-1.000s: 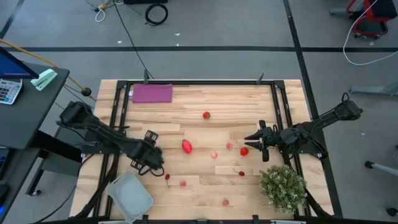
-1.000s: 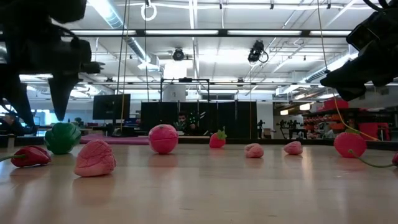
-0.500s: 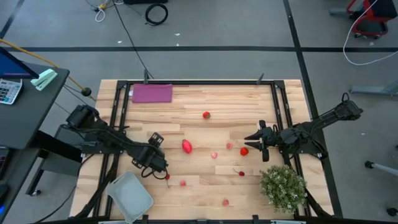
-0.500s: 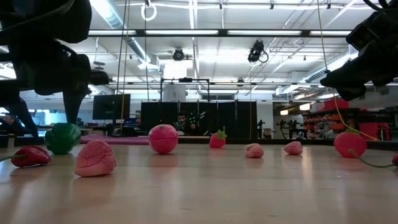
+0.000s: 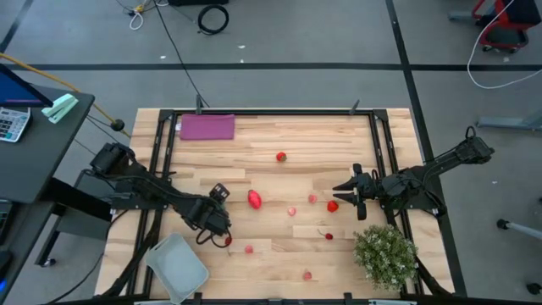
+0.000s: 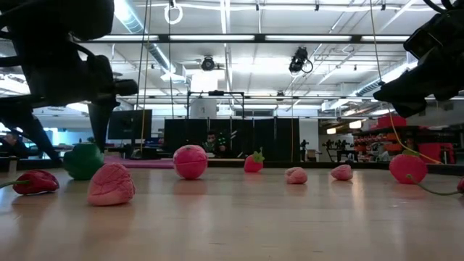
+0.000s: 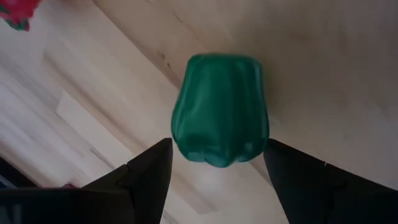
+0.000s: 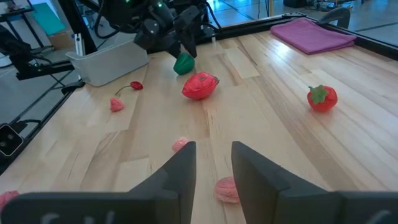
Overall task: Pick and placing Produce into tupperware
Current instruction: Put the green bell pepper into the gray container
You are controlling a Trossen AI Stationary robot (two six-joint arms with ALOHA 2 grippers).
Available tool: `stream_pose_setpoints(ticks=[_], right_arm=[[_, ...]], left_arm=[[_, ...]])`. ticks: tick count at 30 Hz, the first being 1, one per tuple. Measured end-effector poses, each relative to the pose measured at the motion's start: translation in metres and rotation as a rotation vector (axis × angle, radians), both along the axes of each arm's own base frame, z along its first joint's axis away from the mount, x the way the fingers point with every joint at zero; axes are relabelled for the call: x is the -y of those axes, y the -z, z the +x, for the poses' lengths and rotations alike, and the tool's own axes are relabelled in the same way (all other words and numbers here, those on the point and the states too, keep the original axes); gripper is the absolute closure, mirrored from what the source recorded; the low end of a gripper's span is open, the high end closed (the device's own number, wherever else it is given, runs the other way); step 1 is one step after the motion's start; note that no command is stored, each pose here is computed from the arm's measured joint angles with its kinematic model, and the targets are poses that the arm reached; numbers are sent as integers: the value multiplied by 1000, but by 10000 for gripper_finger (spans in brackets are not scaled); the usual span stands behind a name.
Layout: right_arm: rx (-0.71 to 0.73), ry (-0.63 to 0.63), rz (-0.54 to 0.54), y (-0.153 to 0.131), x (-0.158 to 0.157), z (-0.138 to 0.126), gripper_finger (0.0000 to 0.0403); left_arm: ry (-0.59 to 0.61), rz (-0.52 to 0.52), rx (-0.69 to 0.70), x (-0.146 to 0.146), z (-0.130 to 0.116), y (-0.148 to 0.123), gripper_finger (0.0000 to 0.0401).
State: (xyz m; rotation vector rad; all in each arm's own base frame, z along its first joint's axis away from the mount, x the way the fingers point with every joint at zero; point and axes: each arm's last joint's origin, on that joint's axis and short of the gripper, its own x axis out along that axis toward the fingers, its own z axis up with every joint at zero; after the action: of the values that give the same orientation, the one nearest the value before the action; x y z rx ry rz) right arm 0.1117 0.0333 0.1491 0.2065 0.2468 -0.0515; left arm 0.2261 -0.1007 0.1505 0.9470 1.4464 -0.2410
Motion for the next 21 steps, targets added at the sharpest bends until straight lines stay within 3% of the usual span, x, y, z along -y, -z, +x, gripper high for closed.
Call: stream_pose_setpoints(ticks=[9,16,21], right_arm=[[0,0,0,0,0,0,293],[0,0,0,0,0,0,292],[0,0,0,0,0,0,293]], left_arm=[[0,-27,47,2,5,0,142],[-43,-130,91,7,9,0,145],[-52,-147,109,8,11,0,152]])
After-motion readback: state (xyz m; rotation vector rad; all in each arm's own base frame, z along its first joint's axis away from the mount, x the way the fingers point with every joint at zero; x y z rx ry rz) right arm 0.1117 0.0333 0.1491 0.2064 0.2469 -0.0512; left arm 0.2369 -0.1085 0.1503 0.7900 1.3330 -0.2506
